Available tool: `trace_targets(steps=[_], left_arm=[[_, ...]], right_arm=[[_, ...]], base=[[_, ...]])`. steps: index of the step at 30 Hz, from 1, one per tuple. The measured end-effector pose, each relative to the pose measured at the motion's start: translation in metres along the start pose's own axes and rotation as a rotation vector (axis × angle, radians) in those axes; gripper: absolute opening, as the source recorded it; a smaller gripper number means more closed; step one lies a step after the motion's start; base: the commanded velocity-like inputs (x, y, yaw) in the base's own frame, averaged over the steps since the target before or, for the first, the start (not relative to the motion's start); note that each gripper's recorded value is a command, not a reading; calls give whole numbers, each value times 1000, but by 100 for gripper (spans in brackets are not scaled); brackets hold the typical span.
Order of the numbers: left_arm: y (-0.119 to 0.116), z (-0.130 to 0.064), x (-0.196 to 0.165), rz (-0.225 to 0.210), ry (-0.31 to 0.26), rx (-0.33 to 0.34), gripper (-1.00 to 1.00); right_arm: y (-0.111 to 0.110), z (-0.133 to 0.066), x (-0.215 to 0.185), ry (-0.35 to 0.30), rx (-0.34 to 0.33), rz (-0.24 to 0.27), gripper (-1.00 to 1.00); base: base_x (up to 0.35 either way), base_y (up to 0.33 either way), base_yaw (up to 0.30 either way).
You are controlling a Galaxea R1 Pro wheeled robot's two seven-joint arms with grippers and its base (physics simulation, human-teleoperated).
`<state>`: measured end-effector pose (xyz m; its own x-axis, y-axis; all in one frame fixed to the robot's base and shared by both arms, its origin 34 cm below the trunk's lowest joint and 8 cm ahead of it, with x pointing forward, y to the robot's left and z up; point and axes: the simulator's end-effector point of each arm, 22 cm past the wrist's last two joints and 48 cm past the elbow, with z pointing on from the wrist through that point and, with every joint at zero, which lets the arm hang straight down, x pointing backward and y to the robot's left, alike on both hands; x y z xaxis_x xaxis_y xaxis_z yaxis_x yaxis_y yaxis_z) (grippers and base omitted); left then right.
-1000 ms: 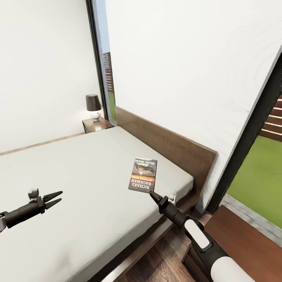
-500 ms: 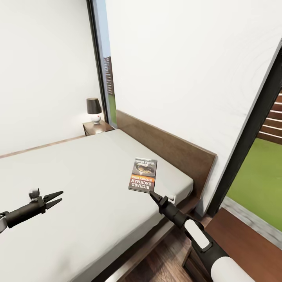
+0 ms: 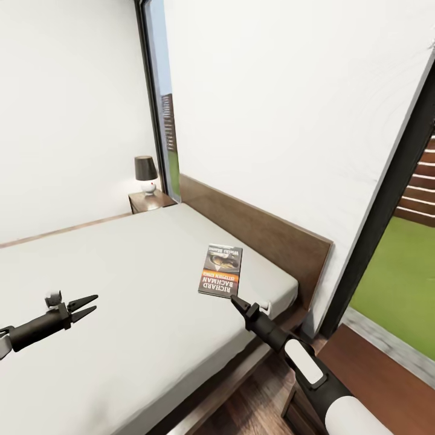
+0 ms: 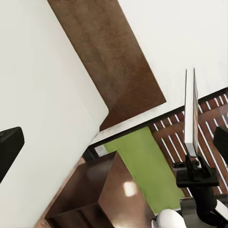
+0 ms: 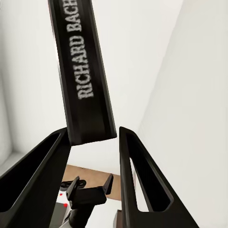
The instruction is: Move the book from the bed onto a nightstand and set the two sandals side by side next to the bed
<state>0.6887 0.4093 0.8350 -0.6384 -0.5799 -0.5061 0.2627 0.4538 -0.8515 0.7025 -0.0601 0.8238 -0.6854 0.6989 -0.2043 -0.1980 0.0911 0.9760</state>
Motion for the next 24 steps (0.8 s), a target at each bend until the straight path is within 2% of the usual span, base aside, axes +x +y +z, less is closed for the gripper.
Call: trace_targets(steps=[24], left_arm=[[-2, 0, -1, 3, -1, 3, 100]], right_arm=[[2, 0, 0, -2, -3, -3, -100]], base=[[0, 0, 0]])
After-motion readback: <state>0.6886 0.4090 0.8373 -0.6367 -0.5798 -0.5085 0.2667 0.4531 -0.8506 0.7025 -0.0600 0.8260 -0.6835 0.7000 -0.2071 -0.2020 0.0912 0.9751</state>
